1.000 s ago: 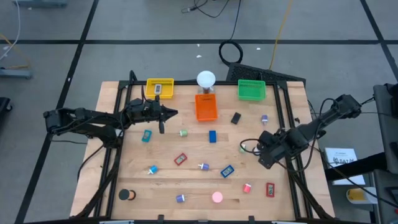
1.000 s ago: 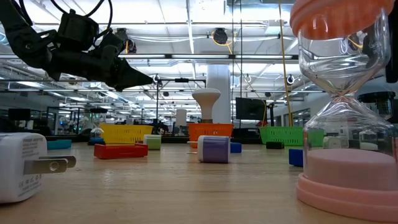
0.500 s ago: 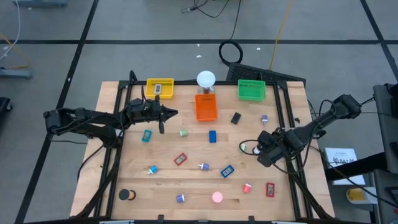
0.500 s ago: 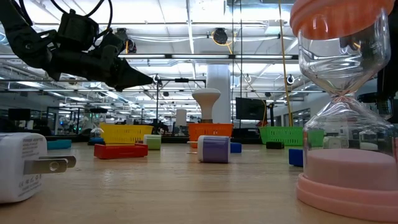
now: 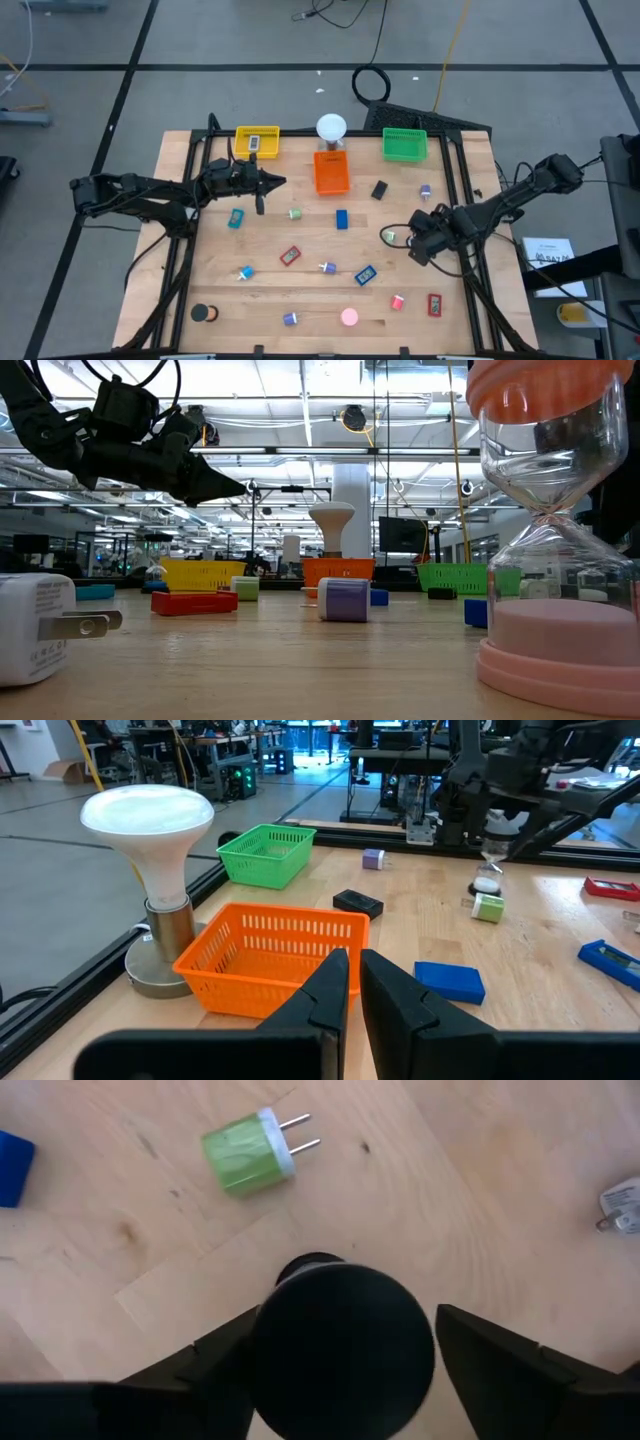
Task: Pick & Place Office items
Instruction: Put the white sandglass timer into the green bin
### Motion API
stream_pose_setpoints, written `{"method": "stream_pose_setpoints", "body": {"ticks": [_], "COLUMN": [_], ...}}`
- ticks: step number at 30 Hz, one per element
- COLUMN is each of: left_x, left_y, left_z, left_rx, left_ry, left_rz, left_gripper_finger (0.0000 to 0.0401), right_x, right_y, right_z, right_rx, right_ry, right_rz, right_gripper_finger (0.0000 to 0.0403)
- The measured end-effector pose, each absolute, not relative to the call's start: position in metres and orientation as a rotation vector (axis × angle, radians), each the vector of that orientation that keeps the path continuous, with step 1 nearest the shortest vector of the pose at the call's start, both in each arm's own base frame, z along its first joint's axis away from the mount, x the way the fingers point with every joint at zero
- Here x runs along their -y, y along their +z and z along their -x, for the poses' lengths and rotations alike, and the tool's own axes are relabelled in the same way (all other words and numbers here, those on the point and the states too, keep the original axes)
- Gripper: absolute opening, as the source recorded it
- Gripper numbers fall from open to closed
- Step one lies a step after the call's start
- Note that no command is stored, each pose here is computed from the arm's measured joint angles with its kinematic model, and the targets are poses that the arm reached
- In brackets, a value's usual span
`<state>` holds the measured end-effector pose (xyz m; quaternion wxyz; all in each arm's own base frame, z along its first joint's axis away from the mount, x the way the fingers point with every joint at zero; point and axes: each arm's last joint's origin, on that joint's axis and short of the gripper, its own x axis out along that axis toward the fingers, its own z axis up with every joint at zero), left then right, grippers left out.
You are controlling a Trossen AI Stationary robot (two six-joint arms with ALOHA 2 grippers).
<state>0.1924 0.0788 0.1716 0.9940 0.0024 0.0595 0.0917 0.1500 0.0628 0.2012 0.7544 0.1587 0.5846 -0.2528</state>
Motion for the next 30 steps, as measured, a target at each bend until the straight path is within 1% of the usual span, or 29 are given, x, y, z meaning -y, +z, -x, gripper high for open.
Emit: {"method": "stream_pose_setpoints", "body": {"ticks": [7,12,18,24,30], "left_x": [-0.079,-0.079,-0.079,-0.079,-0.079], "left_y": [0.172,0.172,0.172,0.172,0.172], "left_z": [-0.192,-0.192,-0.192,-0.192,-0.192], "left_rx": [-0.119,-0.119,-0.119,-0.119,-0.119], "left_ry": [0.184,0.184,0.183,0.184,0.183], "left_rz": [-0.005,-0.005,-0.005,-0.005,-0.005], "left_gripper_finger": [0.0031,0.0031,0.0031,0.0031,0.0031], "right_x": [-0.061,-0.062,-0.06,-0.045,-0.006], "right_y": [0.199,0.201,0.208,0.233,0.262], "right_z": [-0.155,-0.158,-0.162,-0.174,-0.184], "right_rx": [-1.253,-1.226,-1.206,-1.169,-1.128], "right_ry": [-0.518,-0.484,-0.494,-0.512,-0.609], "right_rz": [-0.343,-0.345,-0.372,-0.382,-0.347], "right_gripper_finger": [0.02,0.0199,0.0205,0.02,0.0206]}}
